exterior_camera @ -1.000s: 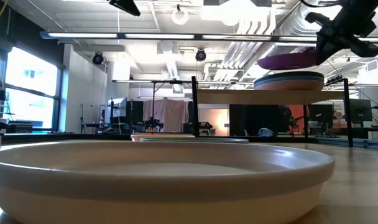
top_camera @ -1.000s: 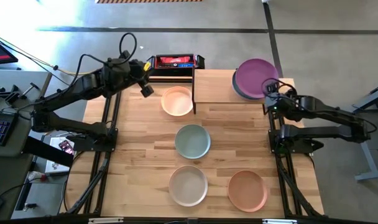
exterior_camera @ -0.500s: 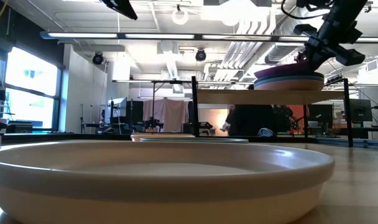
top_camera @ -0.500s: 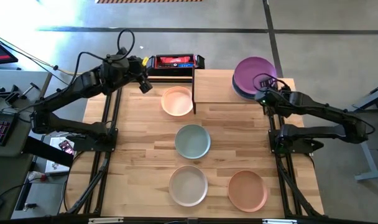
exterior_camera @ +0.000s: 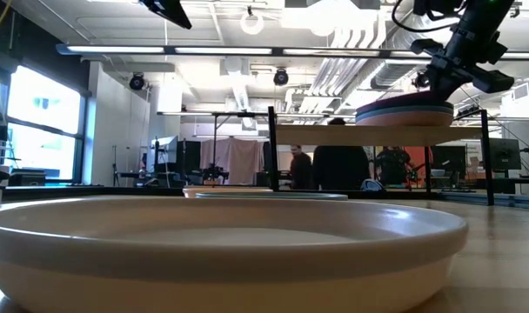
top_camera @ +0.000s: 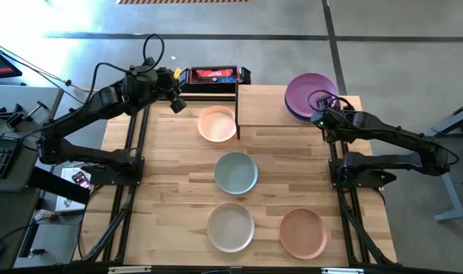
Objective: Place and stack plates onto a shelf
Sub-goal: Stack the violet plate on top of the green plate on the shelf
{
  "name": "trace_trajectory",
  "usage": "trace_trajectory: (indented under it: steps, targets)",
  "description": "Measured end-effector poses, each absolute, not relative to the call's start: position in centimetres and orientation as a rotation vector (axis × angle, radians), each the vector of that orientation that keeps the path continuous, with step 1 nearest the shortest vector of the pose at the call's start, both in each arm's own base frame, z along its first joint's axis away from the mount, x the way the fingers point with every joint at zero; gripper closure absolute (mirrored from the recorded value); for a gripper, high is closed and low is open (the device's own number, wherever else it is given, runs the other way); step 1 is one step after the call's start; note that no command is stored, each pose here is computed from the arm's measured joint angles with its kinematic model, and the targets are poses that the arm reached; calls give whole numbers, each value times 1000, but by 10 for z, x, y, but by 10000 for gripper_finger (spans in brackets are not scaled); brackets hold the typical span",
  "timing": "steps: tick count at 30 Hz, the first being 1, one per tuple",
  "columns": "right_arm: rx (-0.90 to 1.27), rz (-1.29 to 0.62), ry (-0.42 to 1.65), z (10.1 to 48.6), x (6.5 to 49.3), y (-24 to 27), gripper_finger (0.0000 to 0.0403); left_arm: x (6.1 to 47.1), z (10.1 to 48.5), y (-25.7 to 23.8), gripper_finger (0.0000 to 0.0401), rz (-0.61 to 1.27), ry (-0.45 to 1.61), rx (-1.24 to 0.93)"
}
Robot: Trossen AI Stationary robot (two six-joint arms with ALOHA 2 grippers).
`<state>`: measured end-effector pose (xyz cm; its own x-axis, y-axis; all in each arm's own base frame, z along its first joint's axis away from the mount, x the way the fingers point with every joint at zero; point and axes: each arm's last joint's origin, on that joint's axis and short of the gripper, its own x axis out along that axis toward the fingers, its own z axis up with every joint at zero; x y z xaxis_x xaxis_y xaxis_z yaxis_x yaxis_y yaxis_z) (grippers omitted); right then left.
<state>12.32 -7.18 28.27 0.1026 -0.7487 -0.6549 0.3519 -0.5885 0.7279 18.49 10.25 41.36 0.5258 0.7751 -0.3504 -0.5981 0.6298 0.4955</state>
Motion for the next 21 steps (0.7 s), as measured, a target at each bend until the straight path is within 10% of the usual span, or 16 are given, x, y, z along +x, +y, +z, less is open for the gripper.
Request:
trace_trajectory:
  steps: [21]
  targets:
    - [1565,-1538,-299,289,115,-70,304,185,414,103,282,837,586,341]
